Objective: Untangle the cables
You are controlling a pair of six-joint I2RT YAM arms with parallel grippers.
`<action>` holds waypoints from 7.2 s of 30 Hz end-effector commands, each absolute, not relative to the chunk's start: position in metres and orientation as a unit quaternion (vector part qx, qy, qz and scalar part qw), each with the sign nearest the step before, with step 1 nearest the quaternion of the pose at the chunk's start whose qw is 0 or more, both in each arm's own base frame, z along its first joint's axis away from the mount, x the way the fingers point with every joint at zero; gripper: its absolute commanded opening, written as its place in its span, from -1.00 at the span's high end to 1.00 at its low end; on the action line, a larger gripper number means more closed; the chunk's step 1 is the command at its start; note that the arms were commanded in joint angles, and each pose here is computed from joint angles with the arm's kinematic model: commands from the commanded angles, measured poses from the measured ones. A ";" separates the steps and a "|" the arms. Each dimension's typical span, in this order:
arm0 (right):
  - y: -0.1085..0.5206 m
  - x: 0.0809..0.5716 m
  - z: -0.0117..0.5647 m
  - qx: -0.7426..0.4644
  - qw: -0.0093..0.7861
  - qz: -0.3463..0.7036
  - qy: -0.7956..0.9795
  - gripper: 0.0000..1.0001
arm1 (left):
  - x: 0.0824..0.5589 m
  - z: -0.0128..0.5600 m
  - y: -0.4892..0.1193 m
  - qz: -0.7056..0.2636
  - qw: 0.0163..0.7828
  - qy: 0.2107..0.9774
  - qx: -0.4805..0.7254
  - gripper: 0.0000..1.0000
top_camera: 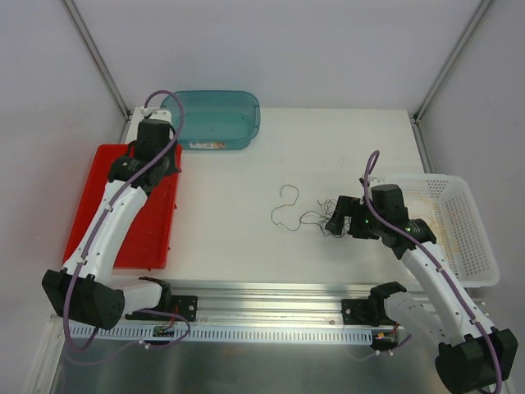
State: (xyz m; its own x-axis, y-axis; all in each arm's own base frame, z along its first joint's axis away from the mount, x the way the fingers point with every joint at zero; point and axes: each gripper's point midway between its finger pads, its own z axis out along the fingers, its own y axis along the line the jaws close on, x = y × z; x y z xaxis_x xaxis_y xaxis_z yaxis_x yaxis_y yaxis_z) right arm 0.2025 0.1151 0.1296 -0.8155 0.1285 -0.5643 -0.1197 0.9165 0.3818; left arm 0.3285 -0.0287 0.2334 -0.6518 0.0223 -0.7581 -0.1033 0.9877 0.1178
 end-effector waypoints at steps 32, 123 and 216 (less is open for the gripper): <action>0.098 0.230 0.132 0.017 0.302 0.119 0.946 -0.98 | 0.337 0.170 0.051 0.068 0.338 0.920 -0.185 -0.94; 0.078 0.224 0.075 0.072 0.266 0.080 0.958 0.99 | 0.280 0.433 -0.075 -0.070 0.549 0.831 -0.052 1.00; 0.055 0.319 0.163 0.073 0.339 0.138 0.928 0.99 | 0.223 0.412 0.073 0.235 0.562 0.759 -0.232 0.99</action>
State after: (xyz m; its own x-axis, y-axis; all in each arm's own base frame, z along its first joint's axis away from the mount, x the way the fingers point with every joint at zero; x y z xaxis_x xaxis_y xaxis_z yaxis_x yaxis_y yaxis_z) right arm 0.3277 0.0731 0.1414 -0.7729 0.1106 -0.6248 -0.0631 0.9664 0.2492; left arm 0.2391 0.0408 0.3986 -0.2565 -0.1608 -0.9531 -0.4933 0.8697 -0.0139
